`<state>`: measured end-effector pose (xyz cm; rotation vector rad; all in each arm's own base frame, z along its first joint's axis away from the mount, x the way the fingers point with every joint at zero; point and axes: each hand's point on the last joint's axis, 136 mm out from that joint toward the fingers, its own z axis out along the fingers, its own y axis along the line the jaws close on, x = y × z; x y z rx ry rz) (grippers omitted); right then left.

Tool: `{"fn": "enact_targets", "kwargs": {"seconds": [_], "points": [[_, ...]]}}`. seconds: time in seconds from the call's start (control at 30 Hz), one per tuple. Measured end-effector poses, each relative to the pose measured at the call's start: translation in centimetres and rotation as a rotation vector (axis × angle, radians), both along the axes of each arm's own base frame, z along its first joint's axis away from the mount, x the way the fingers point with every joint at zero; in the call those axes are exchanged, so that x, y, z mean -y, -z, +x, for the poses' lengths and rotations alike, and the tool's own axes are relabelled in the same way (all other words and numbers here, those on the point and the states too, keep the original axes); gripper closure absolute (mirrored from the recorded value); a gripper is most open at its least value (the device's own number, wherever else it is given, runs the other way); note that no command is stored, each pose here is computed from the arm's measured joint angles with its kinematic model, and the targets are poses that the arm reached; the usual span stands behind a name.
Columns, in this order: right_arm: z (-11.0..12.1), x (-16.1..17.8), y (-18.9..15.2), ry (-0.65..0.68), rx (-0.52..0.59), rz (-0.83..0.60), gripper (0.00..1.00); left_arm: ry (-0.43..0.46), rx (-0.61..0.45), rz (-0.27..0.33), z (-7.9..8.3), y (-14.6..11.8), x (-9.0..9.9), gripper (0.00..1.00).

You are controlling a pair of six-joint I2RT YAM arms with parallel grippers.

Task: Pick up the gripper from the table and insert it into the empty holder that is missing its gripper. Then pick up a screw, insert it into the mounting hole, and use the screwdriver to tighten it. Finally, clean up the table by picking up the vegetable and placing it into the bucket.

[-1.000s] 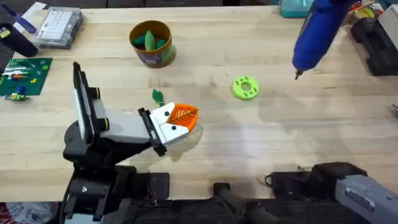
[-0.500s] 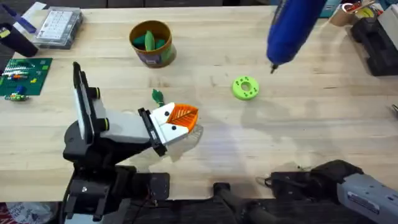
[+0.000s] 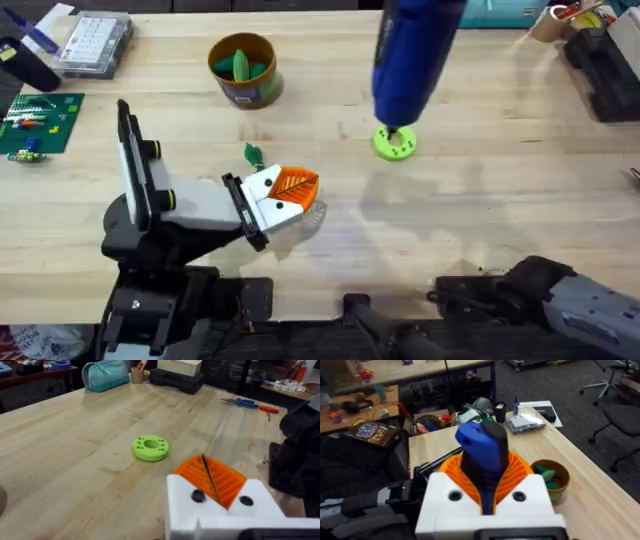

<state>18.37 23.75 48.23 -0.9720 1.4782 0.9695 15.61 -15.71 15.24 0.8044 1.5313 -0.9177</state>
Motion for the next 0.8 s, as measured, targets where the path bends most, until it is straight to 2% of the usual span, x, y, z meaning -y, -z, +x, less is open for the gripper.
{"fn": "enact_targets", "kwargs": {"seconds": [0.1, 0.4, 0.6, 0.8], "points": [[-0.4, -1.0, -0.2, -0.035, 0.024, 0.026, 0.924, 0.000, 0.000, 0.000, 0.0, 0.0, 0.0, 0.992], [1.1, -3.6, 2.1, -0.075, 0.056, 0.107, 0.924, 0.000, 0.000, 0.000, 0.0, 0.0, 0.0, 0.992], [1.1, -4.8, 4.2, -0.102, 0.027, 0.108, 0.924, 0.000, 0.000, 0.000, 0.0, 0.0, 0.0, 0.992], [1.4, -5.7, 3.8, -0.121, 0.049, 0.131, 0.924, 0.000, 0.000, 0.000, 0.0, 0.0, 0.0, 0.992]]}}
